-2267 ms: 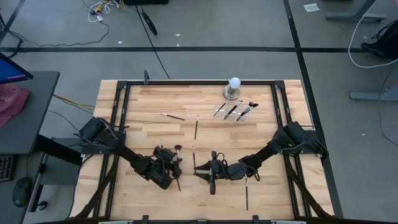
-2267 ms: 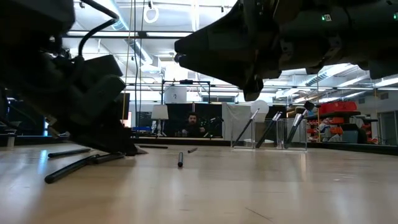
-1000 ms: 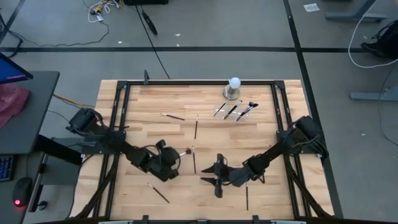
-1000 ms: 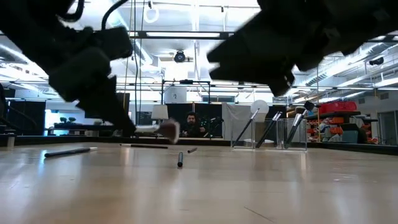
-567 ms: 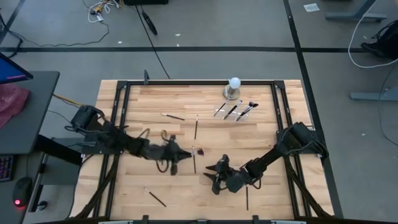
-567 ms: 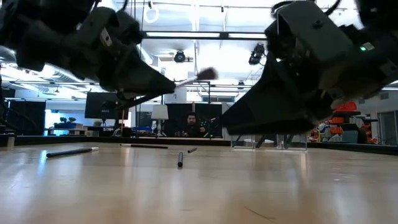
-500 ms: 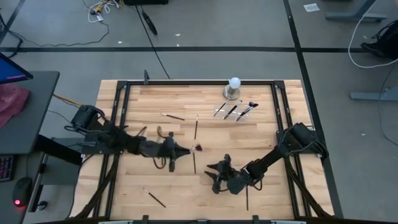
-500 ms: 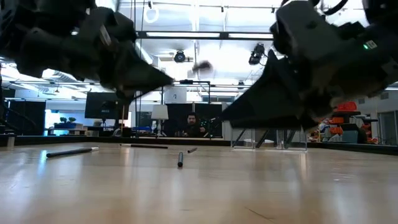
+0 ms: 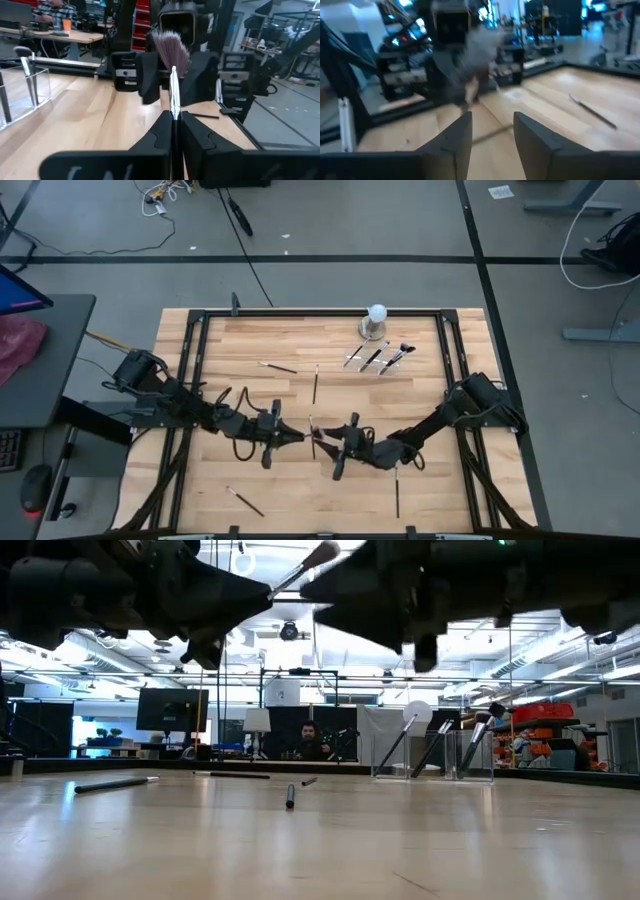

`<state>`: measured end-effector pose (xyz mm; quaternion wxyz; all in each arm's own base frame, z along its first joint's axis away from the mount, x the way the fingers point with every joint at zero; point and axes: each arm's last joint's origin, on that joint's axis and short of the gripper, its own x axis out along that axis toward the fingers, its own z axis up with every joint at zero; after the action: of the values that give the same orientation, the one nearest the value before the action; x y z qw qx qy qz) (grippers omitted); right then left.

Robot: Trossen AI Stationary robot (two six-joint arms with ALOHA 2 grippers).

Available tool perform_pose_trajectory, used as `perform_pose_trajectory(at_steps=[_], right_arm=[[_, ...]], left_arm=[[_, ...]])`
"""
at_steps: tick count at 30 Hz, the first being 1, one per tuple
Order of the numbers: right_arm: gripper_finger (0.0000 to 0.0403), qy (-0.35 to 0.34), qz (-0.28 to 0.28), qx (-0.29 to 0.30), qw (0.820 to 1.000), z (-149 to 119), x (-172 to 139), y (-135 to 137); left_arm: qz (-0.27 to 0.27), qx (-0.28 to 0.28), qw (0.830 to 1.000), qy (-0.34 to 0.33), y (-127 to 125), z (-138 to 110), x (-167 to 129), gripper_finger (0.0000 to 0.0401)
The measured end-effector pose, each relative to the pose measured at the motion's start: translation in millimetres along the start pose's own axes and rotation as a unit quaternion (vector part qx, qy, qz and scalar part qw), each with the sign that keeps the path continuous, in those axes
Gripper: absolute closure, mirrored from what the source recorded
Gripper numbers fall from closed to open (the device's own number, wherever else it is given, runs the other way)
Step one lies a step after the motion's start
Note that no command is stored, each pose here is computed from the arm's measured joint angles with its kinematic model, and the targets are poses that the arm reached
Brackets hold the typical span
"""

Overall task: Put items in baskets/containers
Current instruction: Put the highlighter brush into the transparent organizer

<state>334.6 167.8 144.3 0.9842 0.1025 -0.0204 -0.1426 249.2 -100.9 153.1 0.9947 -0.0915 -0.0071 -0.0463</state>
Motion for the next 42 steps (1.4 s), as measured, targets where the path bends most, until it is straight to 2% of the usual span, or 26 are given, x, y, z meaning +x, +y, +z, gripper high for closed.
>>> perform_pose_trajectory(at_steps=[5,19,24,28,32,38,42], right_arm=[[0.0256,-0.012,0.017,-0.009,1.0,8.7,8.6,4.7],[0.0263,-0.005,-0.013,-0.007,1.0,18.1,32.3,-0.4],[0.0287,0.001,-0.013,-0.014,1.0,16.6,31.8,-0.1],[0.0335,0.001,-0.011,-0.015,1.0,16.7,31.7,0.2],[0.0387,0.001,-0.006,-0.013,1.0,16.8,31.1,1.1],[0.0377,0.008,-0.015,-0.031,0.999,17.3,27.9,3.3],[0.0389,0.039,-0.069,-0.065,0.995,33.9,14.4,6.4]], left_arm=[[0.017,0.001,1.0,-0.003,1.0,0.2,0.0,0.0379],[0.022,0.001,1.0,-0.004,1.3,0.3,0.0,0.0376],[0.022,0.001,1.0,-0.005,1.2,0.7,0.1,0.0375],[0.023,-0.006,1.0,-0.005,1.3,0.5,0.1,0.0369],[0.023,-0.006,1.0,-0.004,1.4,0.3,0.1,0.0354],[0.028,0.0,0.999,0.018,2.2,-3.9,0.1,0.0313],[0.049,-0.005,0.998,0.048,4.7,-10.5,-0.4,0.0269]])
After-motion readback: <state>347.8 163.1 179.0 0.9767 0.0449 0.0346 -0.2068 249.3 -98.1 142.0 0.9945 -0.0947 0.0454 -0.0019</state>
